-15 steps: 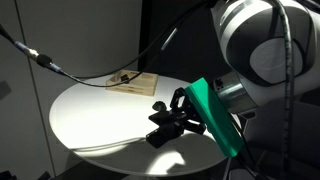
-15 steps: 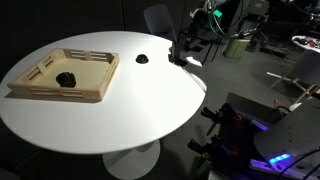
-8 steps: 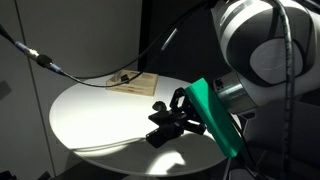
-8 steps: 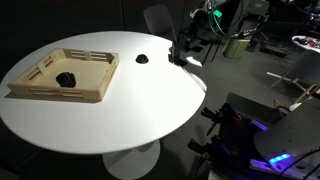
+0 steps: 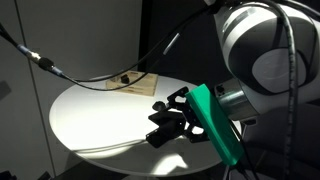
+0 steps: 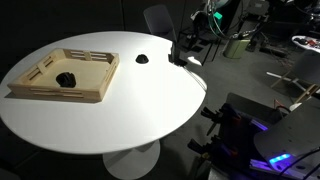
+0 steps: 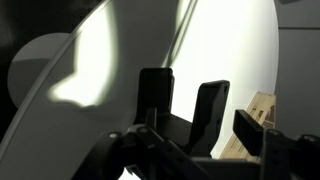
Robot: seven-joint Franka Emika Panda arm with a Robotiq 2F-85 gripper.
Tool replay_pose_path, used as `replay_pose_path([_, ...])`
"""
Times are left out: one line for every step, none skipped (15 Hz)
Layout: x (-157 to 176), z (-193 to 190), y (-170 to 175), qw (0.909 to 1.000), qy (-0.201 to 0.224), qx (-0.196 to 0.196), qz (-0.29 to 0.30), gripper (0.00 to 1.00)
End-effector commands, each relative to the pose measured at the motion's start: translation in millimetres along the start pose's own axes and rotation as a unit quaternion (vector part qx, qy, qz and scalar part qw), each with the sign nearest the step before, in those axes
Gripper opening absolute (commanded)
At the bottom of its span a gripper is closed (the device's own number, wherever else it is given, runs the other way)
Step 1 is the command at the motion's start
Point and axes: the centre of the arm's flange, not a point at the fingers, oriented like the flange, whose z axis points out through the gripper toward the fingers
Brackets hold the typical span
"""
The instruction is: Pick up the rightmost black object and flip it to the left, put the black object back onto the table
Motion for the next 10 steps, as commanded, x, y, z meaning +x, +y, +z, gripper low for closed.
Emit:
replay_pose_path([3.3, -1.6, 4.0, 0.9993, 0.006, 0.036, -0.011, 1.0])
replay_pose_path([3.6, 1.1, 3.7, 0.9989, 0.008, 0.045, -0.013, 1.0])
replay_pose_path([3.7, 2.9, 3.4, 0.9984, 0.01, 0.053, -0.015, 1.0])
replay_pose_path([4.1, 4.4, 2.5, 0.9978, 0.013, 0.063, -0.017, 1.0])
replay_pose_path([4.5, 6.0, 1.2, 0.997, 0.016, 0.073, -0.019, 1.0])
replay_pose_path([4.9, 7.9, 0.3, 0.9962, 0.018, 0.082, -0.021, 1.0])
replay_pose_path([5.2, 9.5, -0.3, 0.9954, 0.02, 0.091, -0.024, 1.0])
replay_pose_path([5.8, 11.5, -0.8, 0.9944, 0.023, 0.101, -0.024, 1.0])
replay_pose_path([6.1, 13.2, -1.1, 0.9934, 0.024, 0.109, -0.024, 1.0])
replay_pose_path([6.1, 15.1, -1.1, 0.9926, 0.026, 0.117, -0.023, 1.0])
